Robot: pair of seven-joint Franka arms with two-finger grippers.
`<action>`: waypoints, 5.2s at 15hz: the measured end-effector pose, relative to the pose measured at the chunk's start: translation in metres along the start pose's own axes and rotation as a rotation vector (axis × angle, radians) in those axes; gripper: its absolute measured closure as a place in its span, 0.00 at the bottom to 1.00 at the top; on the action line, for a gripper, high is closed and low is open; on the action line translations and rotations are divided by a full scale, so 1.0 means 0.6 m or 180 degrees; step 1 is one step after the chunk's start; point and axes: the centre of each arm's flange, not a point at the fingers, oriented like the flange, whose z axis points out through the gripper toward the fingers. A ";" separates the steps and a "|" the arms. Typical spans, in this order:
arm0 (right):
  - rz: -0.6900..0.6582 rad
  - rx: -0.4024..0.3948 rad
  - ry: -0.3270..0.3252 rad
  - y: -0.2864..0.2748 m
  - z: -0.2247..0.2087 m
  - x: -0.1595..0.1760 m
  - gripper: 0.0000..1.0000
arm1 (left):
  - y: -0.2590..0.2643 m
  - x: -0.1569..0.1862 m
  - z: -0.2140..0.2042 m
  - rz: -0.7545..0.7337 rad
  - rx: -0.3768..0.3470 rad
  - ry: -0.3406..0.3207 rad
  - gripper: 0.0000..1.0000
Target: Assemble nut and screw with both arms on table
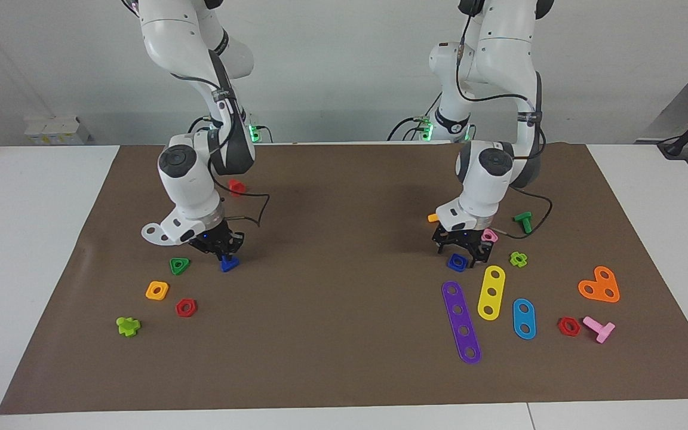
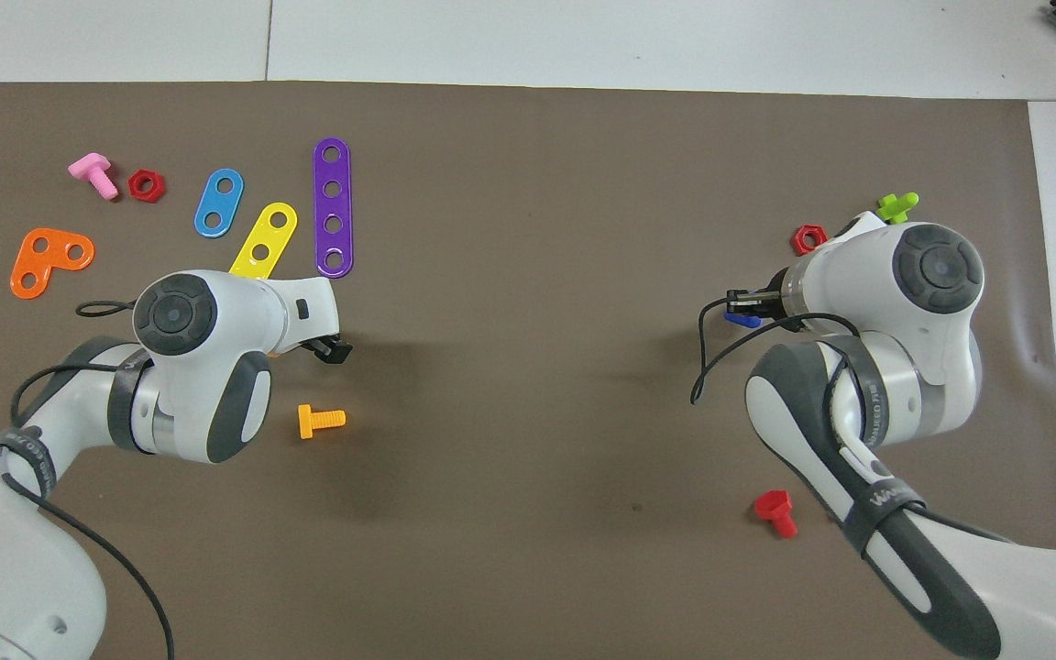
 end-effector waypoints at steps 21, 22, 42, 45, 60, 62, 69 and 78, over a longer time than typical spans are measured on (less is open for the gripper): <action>-0.0073 -0.0019 -0.0024 -0.396 0.040 -0.134 0.74 | 0.024 0.089 -0.117 -0.2158 -0.0070 -0.0535 0.52; -0.0064 -0.0019 -0.0019 -0.394 0.040 -0.132 0.66 | 0.044 0.097 -0.119 -0.2274 -0.0110 -0.0524 0.52; 0.0616 -0.0136 0.0210 0.057 -0.345 0.022 0.01 | 0.395 0.210 -0.151 -0.3387 -0.0685 -0.0395 0.52; 0.0578 -0.0145 0.0120 0.091 -0.387 0.026 0.01 | 0.432 0.211 -0.136 -0.3370 -0.0679 -0.0415 0.52; 0.0431 -0.0038 -0.0276 0.146 -0.432 0.005 0.00 | 0.482 0.213 -0.086 -0.3314 -0.0624 -0.0372 0.52; 0.0424 -0.0039 -0.0288 0.144 -0.432 0.004 0.00 | 0.482 0.211 -0.082 -0.3302 -0.0605 -0.0374 0.52; 0.0419 -0.0040 -0.0294 0.143 -0.431 0.003 0.00 | 0.487 0.194 -0.049 -0.3271 -0.0554 -0.0324 0.49; 0.0412 -0.0040 -0.0294 0.141 -0.431 0.003 0.00 | 0.300 0.213 -0.146 -0.3555 -0.0483 -0.0417 0.08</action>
